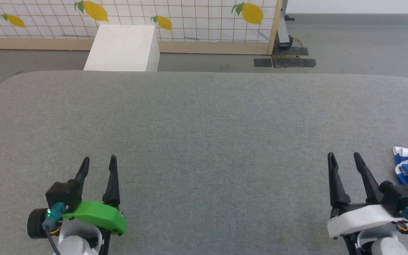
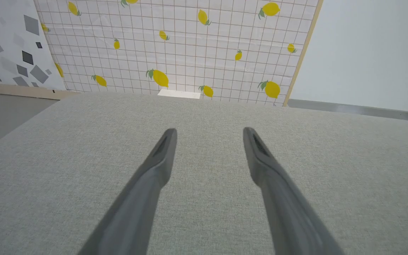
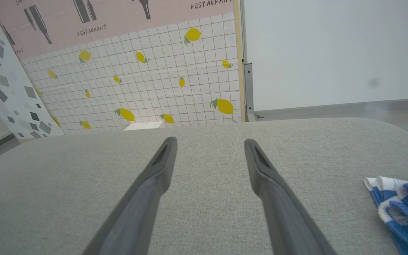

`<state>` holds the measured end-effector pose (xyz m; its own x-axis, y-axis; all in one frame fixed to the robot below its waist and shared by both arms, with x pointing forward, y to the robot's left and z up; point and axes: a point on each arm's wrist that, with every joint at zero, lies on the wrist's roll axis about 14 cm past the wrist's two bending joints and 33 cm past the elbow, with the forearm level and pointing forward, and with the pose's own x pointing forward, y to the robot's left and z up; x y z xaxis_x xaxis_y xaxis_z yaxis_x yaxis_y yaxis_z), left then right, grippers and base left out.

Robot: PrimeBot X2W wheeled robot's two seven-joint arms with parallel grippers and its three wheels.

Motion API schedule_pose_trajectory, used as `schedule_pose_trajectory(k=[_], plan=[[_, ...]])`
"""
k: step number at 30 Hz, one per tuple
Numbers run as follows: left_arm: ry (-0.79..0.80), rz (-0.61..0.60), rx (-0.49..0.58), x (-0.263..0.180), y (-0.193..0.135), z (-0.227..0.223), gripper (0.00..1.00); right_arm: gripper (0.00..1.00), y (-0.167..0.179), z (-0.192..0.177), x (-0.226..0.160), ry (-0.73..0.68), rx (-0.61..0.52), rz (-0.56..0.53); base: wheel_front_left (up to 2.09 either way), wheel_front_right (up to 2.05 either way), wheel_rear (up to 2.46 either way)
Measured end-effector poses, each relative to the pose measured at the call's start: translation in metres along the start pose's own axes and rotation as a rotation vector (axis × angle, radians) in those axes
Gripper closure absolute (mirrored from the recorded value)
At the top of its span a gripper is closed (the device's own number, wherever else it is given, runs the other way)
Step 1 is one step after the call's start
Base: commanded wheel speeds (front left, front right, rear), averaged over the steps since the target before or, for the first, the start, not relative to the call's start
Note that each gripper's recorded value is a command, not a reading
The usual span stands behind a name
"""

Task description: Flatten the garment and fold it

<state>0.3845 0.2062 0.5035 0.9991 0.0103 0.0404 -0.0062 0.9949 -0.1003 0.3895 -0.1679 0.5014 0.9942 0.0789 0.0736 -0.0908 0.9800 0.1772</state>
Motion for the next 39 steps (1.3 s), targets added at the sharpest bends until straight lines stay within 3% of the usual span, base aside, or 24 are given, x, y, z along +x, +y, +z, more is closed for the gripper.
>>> schedule_pose_trajectory(k=[7, 8, 39], plan=[[0.025, 0.0, 0.003, -0.0022, -0.0005, -0.0079, 0.0, 0.0, 0.0024, -0.0028, -0.0014, 0.011, -0.029, 0.012, 0.0, 0.0, 0.0], [0.025, 0.001, 0.002, -0.0022, -0.0005, -0.0081, 1.0, 1.0, 0.0025, -0.0028, -0.0014, 0.011, -0.028, 0.012, 0.0, 0.0, 0.0], [0.023, -0.015, 0.022, -0.0014, -0.0094, -0.0009, 1.0, 1.0, 0.0052, 0.0039, -0.002, 0.021, -0.059, 0.023, 0.0, 0.0, 0.0]])
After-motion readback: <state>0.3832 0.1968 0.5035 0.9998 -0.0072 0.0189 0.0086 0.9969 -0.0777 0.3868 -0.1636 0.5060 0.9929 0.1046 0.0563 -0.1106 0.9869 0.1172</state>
